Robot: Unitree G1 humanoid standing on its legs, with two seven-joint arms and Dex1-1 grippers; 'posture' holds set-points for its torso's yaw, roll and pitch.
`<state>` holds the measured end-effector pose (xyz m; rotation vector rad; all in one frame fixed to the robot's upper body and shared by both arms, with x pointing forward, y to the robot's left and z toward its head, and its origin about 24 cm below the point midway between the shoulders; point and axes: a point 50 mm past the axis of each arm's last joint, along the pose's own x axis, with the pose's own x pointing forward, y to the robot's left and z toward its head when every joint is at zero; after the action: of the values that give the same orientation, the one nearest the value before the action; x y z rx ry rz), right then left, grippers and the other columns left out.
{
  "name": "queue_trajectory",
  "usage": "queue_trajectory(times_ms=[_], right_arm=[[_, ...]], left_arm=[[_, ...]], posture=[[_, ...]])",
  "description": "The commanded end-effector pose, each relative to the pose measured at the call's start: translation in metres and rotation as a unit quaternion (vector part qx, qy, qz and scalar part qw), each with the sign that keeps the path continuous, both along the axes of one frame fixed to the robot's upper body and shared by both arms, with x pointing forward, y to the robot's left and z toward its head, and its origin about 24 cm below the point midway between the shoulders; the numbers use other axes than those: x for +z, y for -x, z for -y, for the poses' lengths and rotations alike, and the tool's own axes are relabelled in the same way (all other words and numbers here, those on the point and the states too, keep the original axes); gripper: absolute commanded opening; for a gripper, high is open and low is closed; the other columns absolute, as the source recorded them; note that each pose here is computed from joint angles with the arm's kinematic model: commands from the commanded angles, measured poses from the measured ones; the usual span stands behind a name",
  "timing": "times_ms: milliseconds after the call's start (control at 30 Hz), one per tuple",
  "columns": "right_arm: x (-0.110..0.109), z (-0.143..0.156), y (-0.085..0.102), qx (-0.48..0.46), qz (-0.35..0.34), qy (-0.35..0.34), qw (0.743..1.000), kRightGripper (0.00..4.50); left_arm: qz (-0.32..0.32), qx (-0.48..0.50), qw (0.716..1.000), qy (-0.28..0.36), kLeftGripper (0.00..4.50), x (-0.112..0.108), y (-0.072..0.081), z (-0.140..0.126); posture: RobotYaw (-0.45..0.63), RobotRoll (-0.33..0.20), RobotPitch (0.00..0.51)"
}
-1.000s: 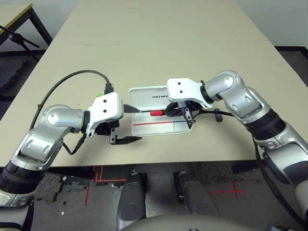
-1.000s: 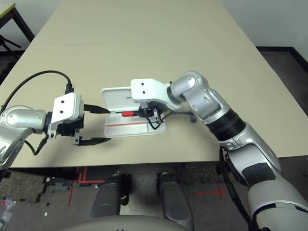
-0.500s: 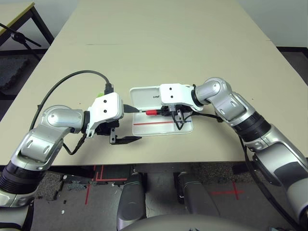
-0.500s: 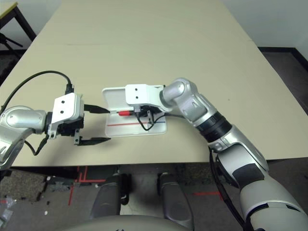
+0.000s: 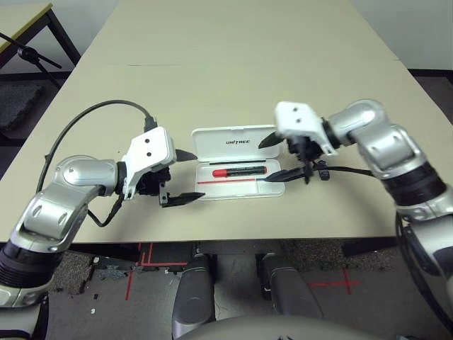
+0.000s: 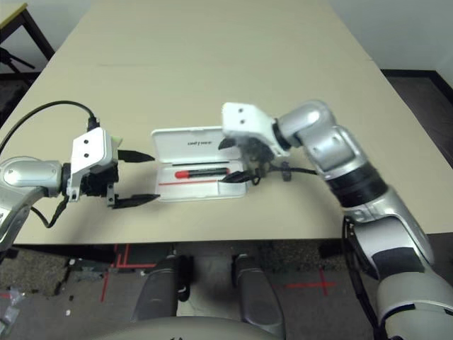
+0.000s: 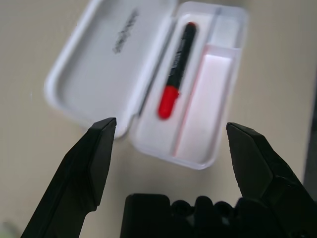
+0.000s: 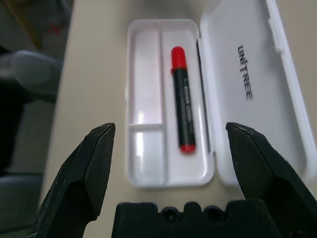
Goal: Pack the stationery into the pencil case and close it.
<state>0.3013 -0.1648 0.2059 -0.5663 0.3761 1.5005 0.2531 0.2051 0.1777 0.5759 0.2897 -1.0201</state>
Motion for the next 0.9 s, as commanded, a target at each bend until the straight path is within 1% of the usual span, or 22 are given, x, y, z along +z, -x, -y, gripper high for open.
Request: queue_trajectory(times_ms=[33,167,367,467,533,767,900], right_arm=[[0.013,0.011,0.013,0.015,-0.056,-0.068,0.996,4.47],[0.011,0.022,0.020,0.003,-0.077,-0.085,0.993,4.47],[0.003,0.022,0.022,-0.015,-0.079,-0.082,0.993,4.47],[0.000,0.021,0.021,-0.018,-0.078,-0.080,0.994,4.47],[-0.001,0.020,0.021,-0.019,-0.077,-0.079,0.994,4.47],[-0.005,0.017,0.019,-0.022,-0.071,-0.073,0.995,4.47],[-0.005,0.016,0.019,-0.024,-0.068,-0.075,0.995,4.47]], left_arm=[[-0.026,0.055,0.998,-0.015,4.50,0.000,-0.002,-0.009],[-0.034,0.126,0.991,-0.023,4.50,0.002,-0.008,-0.023],[-0.040,0.228,0.973,-0.027,4.50,0.004,-0.020,-0.038],[-0.052,0.310,0.949,-0.033,4.50,0.002,-0.030,-0.051],[-0.065,0.348,0.935,-0.029,4.50,0.000,-0.035,-0.057],[-0.116,0.433,0.894,-0.004,4.50,-0.011,-0.052,-0.066],[-0.138,0.451,0.882,0.005,4.50,-0.019,-0.057,-0.067]], posture=[[0.03,0.000,0.162],[0.02,0.000,0.163],[0.01,0.000,0.163],[0.01,0.000,0.163],[0.01,0.000,0.163],[0.01,0.000,0.165],[0.00,0.000,0.164]])
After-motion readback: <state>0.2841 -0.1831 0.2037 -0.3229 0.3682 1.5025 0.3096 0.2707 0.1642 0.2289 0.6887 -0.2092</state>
